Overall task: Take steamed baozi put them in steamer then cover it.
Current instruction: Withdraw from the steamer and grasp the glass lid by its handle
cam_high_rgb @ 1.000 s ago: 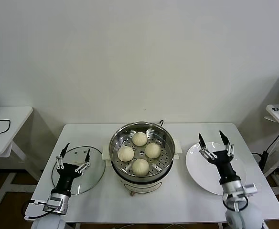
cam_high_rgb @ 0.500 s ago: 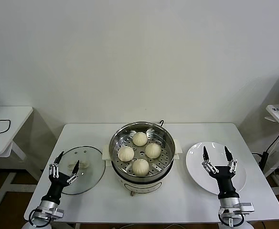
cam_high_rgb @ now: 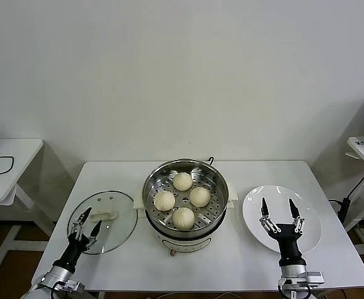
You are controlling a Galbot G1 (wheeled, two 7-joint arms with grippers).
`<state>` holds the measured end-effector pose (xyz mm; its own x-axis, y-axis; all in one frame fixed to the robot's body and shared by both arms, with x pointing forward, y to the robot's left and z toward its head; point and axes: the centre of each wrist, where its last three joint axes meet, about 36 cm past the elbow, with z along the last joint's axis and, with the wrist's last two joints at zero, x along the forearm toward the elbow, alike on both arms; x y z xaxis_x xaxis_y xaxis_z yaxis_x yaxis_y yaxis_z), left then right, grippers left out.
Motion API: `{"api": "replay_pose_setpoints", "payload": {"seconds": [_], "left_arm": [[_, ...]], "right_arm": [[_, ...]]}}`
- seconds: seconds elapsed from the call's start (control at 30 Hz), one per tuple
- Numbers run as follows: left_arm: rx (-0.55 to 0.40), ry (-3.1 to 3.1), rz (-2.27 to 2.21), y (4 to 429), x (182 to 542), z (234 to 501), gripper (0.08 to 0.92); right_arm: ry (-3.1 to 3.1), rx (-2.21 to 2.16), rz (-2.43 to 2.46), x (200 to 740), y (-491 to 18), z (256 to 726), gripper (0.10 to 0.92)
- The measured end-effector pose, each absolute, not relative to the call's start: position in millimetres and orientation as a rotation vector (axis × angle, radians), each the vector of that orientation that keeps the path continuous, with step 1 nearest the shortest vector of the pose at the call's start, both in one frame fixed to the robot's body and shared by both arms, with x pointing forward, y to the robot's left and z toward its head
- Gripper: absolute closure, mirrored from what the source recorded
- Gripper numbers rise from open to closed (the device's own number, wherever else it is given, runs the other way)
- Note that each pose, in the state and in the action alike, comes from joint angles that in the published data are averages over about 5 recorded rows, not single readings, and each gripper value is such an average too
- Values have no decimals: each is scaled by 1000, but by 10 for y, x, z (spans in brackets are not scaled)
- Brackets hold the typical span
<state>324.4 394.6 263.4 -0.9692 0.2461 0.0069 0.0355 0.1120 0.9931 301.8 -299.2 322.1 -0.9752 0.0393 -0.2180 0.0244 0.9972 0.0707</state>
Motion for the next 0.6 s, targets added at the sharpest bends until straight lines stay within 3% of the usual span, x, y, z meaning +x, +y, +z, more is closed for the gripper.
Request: {"api": "replay_pose_setpoints", "payload": {"seconds": [0.6], "left_arm": [[322,2033,2167,3997,3626,2615,177]], "right_arm": [[2922,57,78,2992,-3007,3141,200]]}}
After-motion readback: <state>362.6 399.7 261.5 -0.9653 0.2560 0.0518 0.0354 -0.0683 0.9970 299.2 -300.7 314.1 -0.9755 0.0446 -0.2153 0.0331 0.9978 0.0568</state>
